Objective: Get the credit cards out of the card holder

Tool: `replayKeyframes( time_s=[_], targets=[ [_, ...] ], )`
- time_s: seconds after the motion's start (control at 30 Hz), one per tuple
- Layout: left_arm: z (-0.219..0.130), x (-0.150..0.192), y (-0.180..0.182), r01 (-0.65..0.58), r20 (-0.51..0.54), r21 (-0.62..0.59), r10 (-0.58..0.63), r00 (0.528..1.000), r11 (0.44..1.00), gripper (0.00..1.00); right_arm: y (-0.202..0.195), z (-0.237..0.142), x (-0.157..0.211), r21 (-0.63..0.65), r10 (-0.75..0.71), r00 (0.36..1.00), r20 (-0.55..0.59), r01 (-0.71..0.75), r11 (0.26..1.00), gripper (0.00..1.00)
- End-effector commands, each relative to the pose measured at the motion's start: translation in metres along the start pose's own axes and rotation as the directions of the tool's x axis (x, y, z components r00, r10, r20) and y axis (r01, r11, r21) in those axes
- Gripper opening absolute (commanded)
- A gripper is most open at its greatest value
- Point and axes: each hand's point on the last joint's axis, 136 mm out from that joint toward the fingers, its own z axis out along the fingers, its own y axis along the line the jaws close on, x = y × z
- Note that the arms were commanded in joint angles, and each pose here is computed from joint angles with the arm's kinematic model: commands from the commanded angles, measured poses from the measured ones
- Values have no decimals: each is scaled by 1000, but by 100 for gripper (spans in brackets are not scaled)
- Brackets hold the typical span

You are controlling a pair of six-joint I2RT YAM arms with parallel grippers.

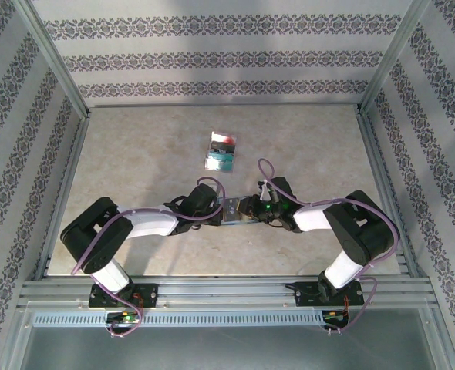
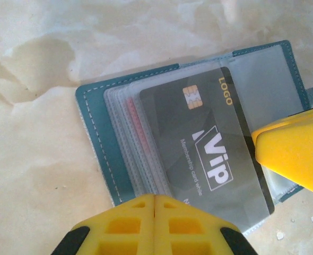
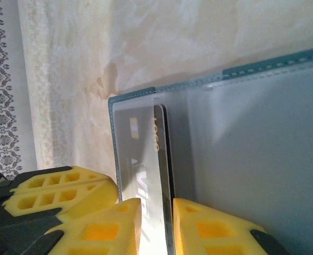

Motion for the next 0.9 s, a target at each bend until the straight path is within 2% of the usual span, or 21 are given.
replayKeyframes(
  time_s=[0.0,0.27,0.4,0.5,0.57,0.73,0.87],
  targets=[
    [-6,8,1,12,-25,-3,-12,1000,1000,5,9,0,8,-37,-16,1000,-21,15,999,23],
    [-6,5,-2,15,-13,8,-15,1000,1000,5,24,0,7,-89,-30,999,-22,28,996,21],
    [-5,-5,2,-16,16,-36,17,1000,999,5,21,2,6,-81,-24,1000,-20,22,996,21],
    [-3,-13,5,-35,37,-70,37,999,997,20,20,5,5,-82,-18,1000,-23,17,997,21],
    [-1,-17,6,-44,43,-82,48,998,996,25,20,7,4,-87,-15,1000,-23,13,996,21],
    [5,-19,11,-70,35,-120,75,997,990,25,21,10,2,-97,-12,1000,-21,9,995,20],
    [11,-14,11,-77,7,-116,78,997,990,20,25,11,-1,-116,-15,1000,-17,12,993,20]
  ],
)
